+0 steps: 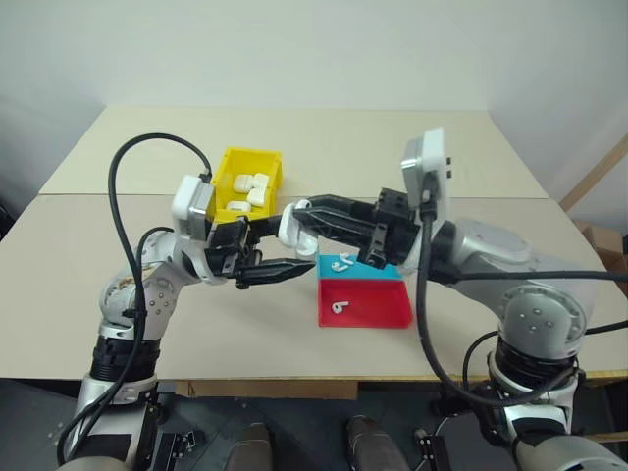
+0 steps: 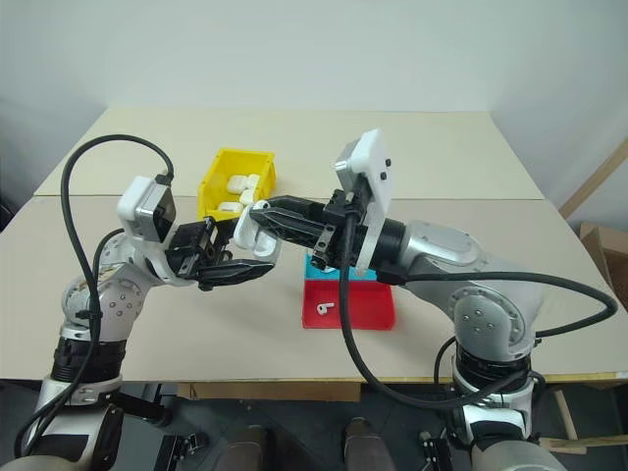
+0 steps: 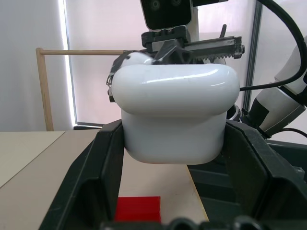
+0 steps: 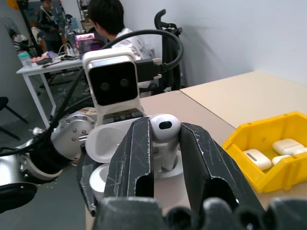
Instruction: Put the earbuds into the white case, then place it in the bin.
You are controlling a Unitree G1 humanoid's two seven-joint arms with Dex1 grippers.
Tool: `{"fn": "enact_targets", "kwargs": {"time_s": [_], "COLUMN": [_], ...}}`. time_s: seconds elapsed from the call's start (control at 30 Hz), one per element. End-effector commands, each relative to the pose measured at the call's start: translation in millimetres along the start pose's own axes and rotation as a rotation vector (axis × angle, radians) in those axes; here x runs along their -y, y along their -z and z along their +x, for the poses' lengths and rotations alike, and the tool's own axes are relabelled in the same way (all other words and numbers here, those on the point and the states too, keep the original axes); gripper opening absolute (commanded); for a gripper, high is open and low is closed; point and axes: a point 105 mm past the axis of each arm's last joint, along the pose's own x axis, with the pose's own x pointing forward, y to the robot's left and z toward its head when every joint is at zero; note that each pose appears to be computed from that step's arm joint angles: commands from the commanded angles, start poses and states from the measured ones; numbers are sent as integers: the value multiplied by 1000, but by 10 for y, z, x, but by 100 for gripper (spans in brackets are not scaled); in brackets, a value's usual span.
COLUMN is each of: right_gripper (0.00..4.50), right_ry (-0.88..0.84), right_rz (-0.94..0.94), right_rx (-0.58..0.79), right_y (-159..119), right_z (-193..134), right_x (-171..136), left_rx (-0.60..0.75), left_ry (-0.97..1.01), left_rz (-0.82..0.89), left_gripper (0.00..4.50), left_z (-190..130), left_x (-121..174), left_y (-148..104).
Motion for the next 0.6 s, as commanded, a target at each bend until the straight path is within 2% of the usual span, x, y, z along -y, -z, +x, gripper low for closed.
{"fn": "enact_targets", "kwargs": {"time_s": [0.03, 0.23, 0.27, 0.47, 0.6], "right_gripper": [62, 62, 138, 333, 333], "right_ry": [2, -8, -16, -42, -39], "right_rz": [-54, -71, -71, -84, -92], "right_rx": [25, 1, -4, -22, -8], "right_y": [-49, 4, 12, -6, -87], "right_z": [13, -9, -21, -61, -86], "right_x": [-38, -55, -64, -66, -18], "left_rx": [24, 24, 24, 27, 33], "left_ry": [14, 7, 4, -11, -26], "left_rz": [57, 66, 69, 84, 92], "left_gripper": [276, 276, 276, 276, 276], "left_z": [6, 0, -1, 2, 11], "left_x": [12, -15, -21, -55, -70], "left_y": [-113, -117, -119, -130, -140]}}
